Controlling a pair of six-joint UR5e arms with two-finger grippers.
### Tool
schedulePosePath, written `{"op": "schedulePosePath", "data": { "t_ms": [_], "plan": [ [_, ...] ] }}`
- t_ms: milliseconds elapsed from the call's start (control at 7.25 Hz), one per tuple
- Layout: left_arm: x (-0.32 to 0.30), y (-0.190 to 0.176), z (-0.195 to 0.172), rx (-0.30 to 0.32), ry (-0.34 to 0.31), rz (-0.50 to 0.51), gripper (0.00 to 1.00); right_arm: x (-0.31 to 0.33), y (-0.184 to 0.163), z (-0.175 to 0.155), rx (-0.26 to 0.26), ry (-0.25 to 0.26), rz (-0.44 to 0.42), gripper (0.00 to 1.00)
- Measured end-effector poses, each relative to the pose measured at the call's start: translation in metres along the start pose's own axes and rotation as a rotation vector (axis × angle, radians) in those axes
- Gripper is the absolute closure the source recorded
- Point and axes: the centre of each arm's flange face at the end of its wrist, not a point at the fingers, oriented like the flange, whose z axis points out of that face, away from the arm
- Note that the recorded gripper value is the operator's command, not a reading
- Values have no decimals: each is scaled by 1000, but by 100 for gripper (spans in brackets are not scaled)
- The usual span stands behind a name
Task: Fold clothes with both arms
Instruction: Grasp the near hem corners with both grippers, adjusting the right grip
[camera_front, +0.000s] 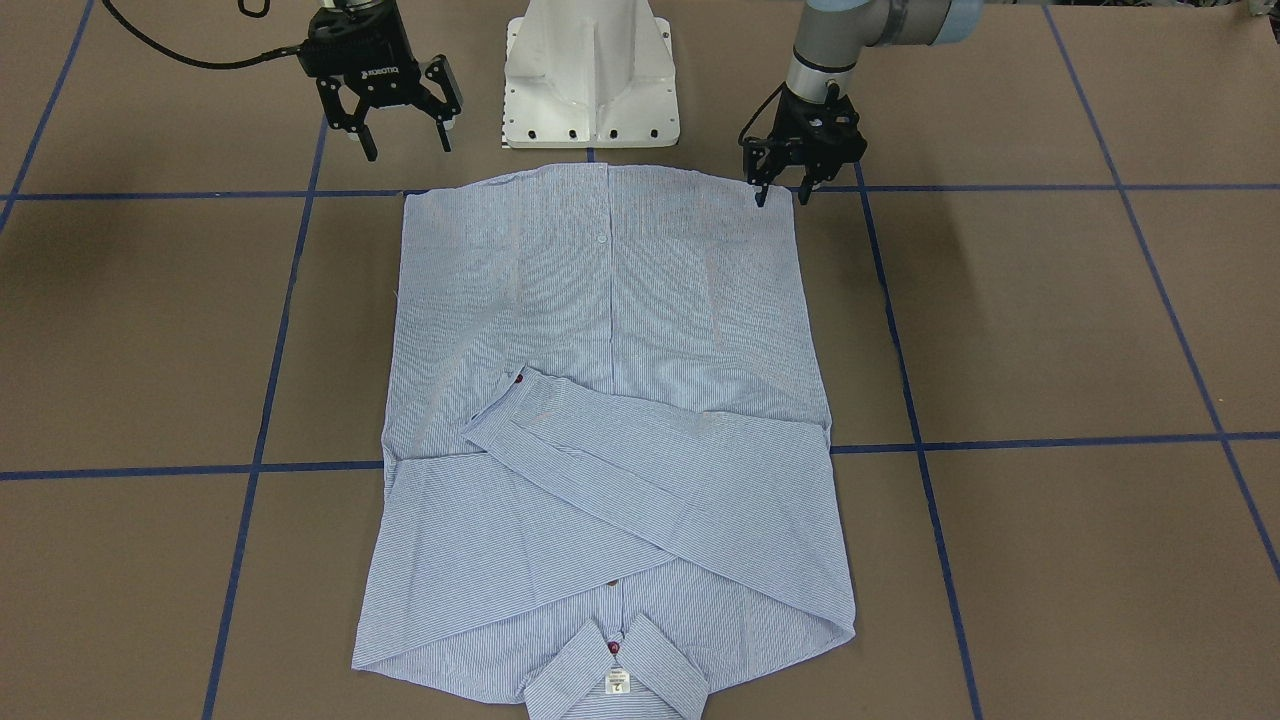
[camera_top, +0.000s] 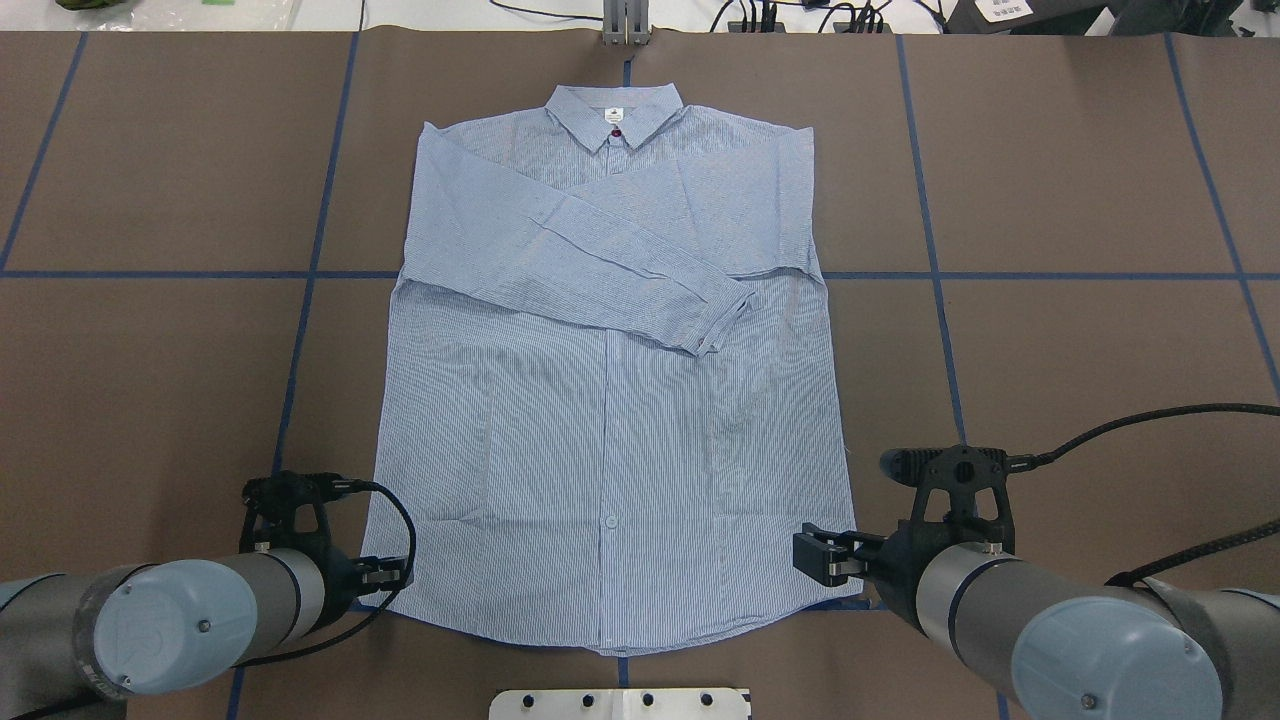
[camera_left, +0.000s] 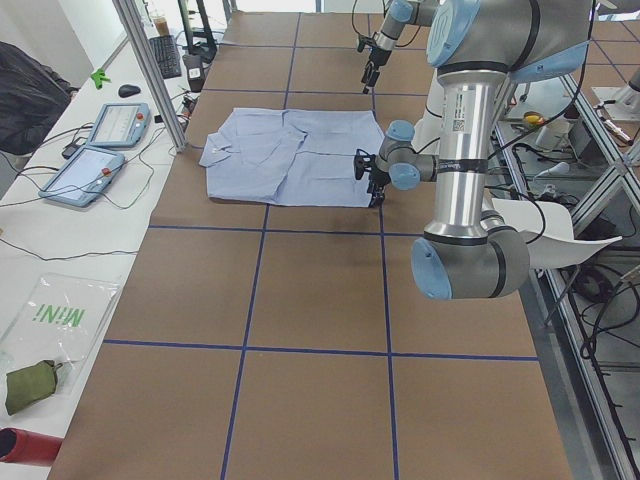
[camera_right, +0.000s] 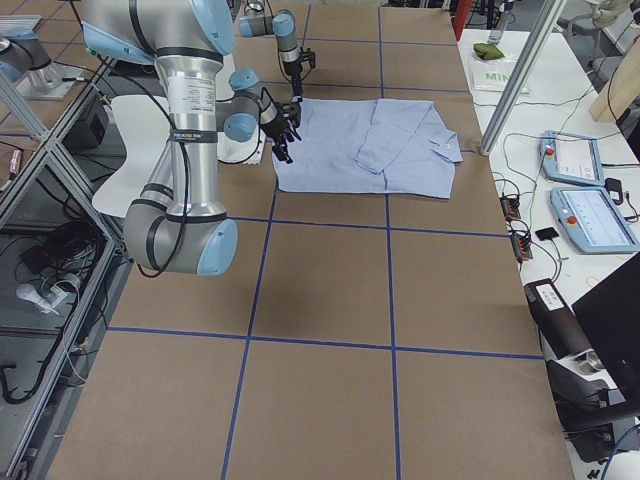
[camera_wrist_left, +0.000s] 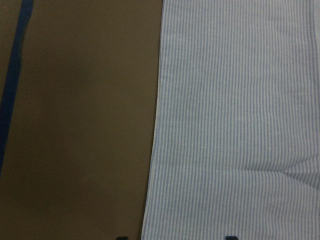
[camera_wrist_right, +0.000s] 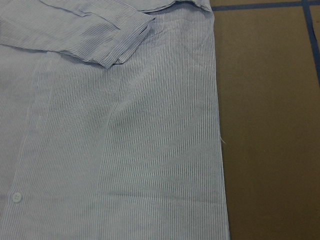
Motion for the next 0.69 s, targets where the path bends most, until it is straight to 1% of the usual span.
{"op": "schedulePosePath", "data": {
  "t_ms": [552, 690],
  "plan": [
    [-1, 2, 3, -8, -5, 0, 37, 0, 3, 1, 6, 3, -7, 0],
    [-1, 3, 3, -10, -6, 0, 41, 0, 4, 2, 6, 4, -8, 0]
  ]
}}
